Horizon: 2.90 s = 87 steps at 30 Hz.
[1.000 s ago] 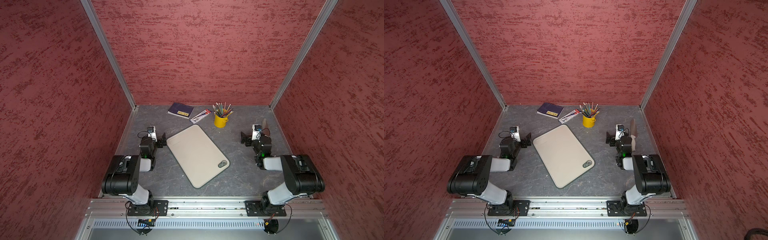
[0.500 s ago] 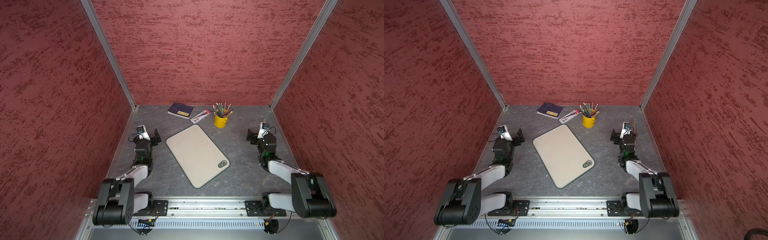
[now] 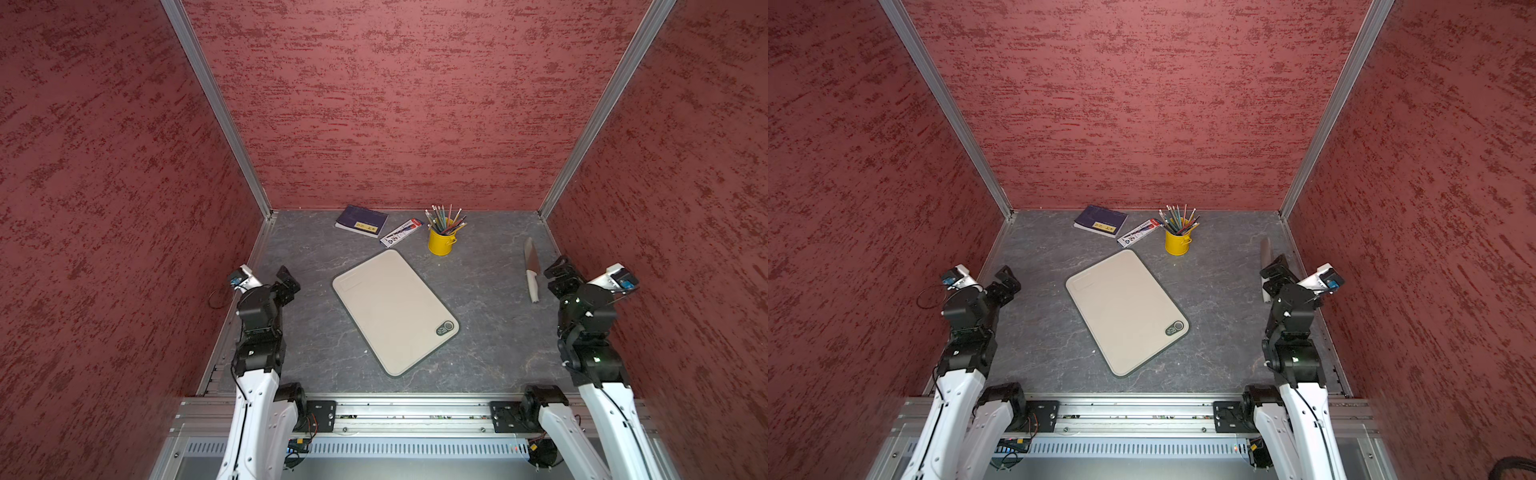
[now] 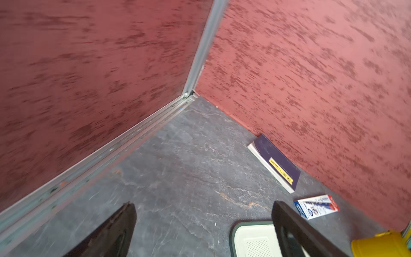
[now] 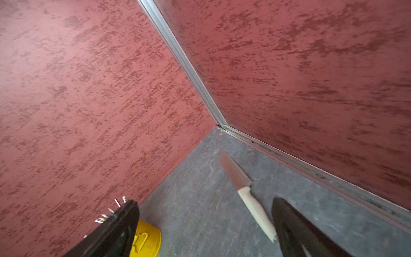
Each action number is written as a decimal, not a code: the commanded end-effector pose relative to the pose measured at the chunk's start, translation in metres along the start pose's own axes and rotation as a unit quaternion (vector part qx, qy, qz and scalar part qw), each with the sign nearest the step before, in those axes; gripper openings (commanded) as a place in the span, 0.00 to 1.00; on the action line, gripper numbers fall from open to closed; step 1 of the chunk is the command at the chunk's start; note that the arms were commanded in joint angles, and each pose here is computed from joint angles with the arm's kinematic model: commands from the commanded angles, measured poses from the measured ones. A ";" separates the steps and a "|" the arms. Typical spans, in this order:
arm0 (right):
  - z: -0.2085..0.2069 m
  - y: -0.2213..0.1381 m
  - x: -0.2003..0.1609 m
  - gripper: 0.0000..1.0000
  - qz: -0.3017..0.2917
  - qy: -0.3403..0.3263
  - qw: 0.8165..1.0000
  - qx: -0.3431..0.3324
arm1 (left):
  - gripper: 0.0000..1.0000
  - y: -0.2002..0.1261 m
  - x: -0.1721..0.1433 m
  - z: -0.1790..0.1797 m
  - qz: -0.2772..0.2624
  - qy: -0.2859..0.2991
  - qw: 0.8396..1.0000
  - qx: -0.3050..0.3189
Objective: Align the knife with the edge of the cutting board
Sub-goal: Adjust the work surface at the center of the board.
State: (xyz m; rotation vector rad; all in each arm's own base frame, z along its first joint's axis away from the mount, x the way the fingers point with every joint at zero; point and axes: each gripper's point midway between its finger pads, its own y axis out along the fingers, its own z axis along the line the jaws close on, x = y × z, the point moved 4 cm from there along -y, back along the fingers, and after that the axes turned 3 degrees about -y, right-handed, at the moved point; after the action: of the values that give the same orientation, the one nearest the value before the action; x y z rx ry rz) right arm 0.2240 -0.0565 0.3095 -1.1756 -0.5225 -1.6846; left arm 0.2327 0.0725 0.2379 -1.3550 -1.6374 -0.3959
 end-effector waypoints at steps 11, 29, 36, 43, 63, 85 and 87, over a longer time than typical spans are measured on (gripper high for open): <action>0.012 -0.022 -0.087 0.98 0.234 -0.084 0.963 0.108 | 1.00 -0.045 -0.096 -0.012 0.357 -0.168 0.918 -0.031; 0.011 -0.062 -0.214 0.96 0.623 -0.029 0.778 0.070 | 0.81 -0.092 -0.216 -0.051 0.605 0.030 0.795 -0.041; 0.045 -0.055 -0.229 0.96 0.639 -0.060 0.762 0.090 | 0.82 -0.072 -0.235 -0.045 0.618 0.024 0.786 -0.021; 0.071 -0.039 -0.252 0.97 0.648 -0.141 0.744 0.083 | 0.82 -0.046 -0.233 -0.048 0.630 0.015 0.776 -0.012; 0.116 0.001 -0.314 0.98 0.675 -0.179 0.704 0.130 | 0.74 -0.009 -0.242 -0.047 0.613 -0.025 0.788 0.049; 0.116 -0.066 -0.349 0.98 0.718 -0.181 0.647 0.184 | 0.69 0.019 -0.271 -0.059 0.629 -0.005 0.775 0.062; 0.119 -0.075 -0.351 0.98 0.716 -0.186 0.644 0.195 | 0.69 0.022 -0.270 -0.062 0.628 -0.004 0.777 0.056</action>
State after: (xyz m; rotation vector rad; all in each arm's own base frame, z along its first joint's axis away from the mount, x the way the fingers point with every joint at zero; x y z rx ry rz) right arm 0.2576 0.2041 0.0712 -1.1502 -0.0612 -0.0181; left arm 0.2595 -0.1254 0.0631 -2.0314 -0.4382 0.5414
